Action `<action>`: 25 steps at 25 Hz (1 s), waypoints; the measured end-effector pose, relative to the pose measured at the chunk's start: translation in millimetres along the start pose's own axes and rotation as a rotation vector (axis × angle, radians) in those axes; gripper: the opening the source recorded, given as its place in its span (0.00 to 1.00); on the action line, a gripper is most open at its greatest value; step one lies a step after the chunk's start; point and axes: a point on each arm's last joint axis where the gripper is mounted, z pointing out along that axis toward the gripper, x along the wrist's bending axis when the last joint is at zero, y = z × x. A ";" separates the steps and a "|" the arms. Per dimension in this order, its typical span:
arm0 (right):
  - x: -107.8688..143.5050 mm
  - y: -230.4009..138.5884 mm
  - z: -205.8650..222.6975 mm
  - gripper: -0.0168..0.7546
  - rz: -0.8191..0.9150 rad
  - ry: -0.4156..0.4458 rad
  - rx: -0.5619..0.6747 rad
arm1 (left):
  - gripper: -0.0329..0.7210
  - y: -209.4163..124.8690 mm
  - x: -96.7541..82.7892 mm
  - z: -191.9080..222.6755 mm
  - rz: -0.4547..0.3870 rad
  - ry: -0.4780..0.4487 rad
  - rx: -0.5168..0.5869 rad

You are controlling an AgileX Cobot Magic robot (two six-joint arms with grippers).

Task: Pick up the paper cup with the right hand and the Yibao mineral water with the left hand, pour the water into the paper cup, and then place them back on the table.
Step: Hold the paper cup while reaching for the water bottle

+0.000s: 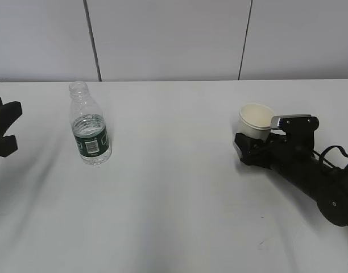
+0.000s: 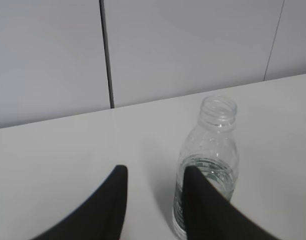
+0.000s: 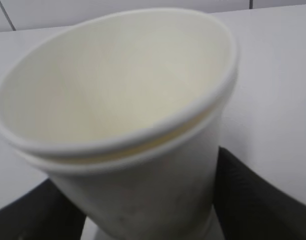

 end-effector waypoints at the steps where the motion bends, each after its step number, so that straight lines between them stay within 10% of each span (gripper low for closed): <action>1: 0.0 0.0 0.0 0.73 0.000 0.000 0.000 | 0.36 -0.1 -0.4 0.0 -0.002 -0.005 0.001; 15: -0.6 0.3 -0.2 0.68 -0.002 0.004 -0.003 | 0.39 -14.9 -4.2 8.5 -0.070 -0.067 0.055; 25: 3.1 -0.3 -0.4 0.68 -0.021 0.045 0.003 | 0.81 -50.8 -12.5 31.3 -0.120 -0.212 0.044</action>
